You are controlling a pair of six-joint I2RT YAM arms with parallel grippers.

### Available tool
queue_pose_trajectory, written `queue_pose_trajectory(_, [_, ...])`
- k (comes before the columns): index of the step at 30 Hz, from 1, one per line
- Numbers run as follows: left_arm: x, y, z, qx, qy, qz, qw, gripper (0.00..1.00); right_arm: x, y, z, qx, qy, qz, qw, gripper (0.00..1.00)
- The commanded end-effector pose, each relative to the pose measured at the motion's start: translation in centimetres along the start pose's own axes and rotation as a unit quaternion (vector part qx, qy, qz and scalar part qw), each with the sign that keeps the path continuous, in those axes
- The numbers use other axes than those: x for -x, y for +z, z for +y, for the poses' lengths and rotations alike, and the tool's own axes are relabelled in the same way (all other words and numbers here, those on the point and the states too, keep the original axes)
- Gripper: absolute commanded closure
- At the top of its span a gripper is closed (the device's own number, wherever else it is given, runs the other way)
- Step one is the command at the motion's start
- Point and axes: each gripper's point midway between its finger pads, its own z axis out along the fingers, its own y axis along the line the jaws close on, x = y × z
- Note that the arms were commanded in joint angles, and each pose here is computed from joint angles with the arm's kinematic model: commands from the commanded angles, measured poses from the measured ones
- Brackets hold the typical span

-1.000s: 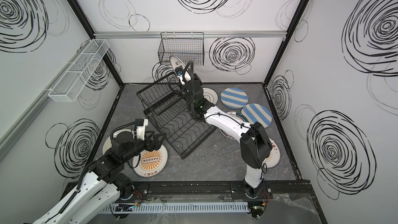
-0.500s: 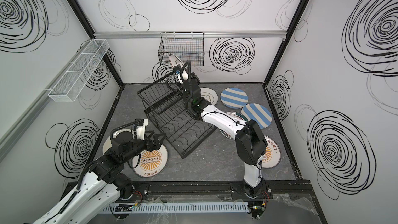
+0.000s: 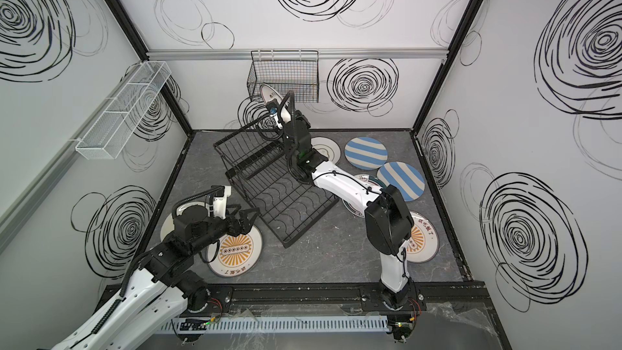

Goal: Load plates into a dish rack
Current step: Place the plate on the dish rack.

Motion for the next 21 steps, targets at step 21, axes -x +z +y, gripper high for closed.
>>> queue_pose_trajectory(21, [0.5, 0.4, 2.3, 0.066, 0.002, -0.007, 0.998, 0.04, 0.6, 0.4, -2.0, -0.038, -0.02, 0.029, 0.999, 1.0])
